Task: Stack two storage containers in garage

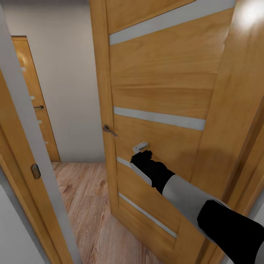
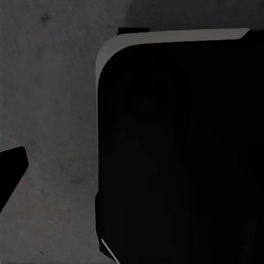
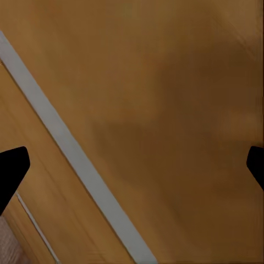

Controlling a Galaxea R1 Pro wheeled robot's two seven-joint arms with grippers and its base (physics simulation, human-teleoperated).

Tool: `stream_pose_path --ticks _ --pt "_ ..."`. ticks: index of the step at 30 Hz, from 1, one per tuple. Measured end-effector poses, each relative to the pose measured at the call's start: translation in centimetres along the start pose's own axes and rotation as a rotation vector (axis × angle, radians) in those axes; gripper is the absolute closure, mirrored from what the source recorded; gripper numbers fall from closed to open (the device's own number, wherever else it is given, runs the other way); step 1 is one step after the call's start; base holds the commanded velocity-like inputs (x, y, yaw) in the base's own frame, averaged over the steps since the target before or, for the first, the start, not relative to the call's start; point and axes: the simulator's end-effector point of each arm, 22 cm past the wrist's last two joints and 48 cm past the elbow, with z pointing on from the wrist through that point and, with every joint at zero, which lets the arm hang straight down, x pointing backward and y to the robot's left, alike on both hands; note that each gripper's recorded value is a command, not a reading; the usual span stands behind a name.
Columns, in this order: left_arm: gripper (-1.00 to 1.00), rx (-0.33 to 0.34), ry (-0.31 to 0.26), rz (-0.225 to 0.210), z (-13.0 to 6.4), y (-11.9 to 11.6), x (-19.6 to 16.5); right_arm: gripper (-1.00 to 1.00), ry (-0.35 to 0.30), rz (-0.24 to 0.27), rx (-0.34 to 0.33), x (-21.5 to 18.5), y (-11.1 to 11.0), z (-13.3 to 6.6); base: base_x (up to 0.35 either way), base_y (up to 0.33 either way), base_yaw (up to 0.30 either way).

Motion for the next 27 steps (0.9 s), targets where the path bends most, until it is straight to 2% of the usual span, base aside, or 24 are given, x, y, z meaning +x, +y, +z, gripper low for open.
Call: stream_pose_path --ticks 1,3,6,8,11,17,24,26,27 --pt "-1.00 0.000 0.000 0.000 0.0 0.0 0.0 -1.00 -0.003 0.015 0.002 -0.1 -0.3 0.3 0.000 0.000 0.000" --pt "-1.00 0.000 0.000 0.000 0.0 0.0 0.0 -1.00 0.004 0.005 0.021 0.4 -1.0 0.9 0.000 0.000 0.000" --pt "-1.00 0.000 0.000 0.000 0.0 0.0 0.0 -1.00 0.020 0.004 0.004 1.0 -1.0 1.5 0.000 0.000 0.000" --pt "-1.00 0.000 0.000 0.000 0.0 0.0 0.0 -1.00 0.025 0.043 -0.011 0.7 -1.5 2.0 0.000 0.000 0.000" --pt "-1.00 -0.001 0.000 0.000 0.0 0.0 0.0 -1.00 0.019 0.024 0.011 0.2 -2.7 2.3 0.000 0.000 0.000" --pt "-1.00 -0.001 0.000 0.000 0.0 0.0 0.0 -1.00 0.009 0.023 0.004 -0.3 -2.8 2.3 0.000 0.000 0.000" --pt "-1.00 -0.001 0.000 0.000 0.0 0.0 0.0 -1.00 -0.081 0.014 -0.046 -4.4 -1.1 -0.4 0.000 0.000 0.000" --pt "-1.00 -0.002 0.000 0.000 0.0 0.1 0.0 -1.00 -0.126 0.007 -0.084 -6.5 0.1 -2.3 0.000 0.000 0.000" --pt "-1.00 -0.002 0.000 0.000 0.0 0.1 0.0 -1.00 -0.135 0.006 -0.093 -6.9 0.4 -2.7 0.000 0.000 0.000"
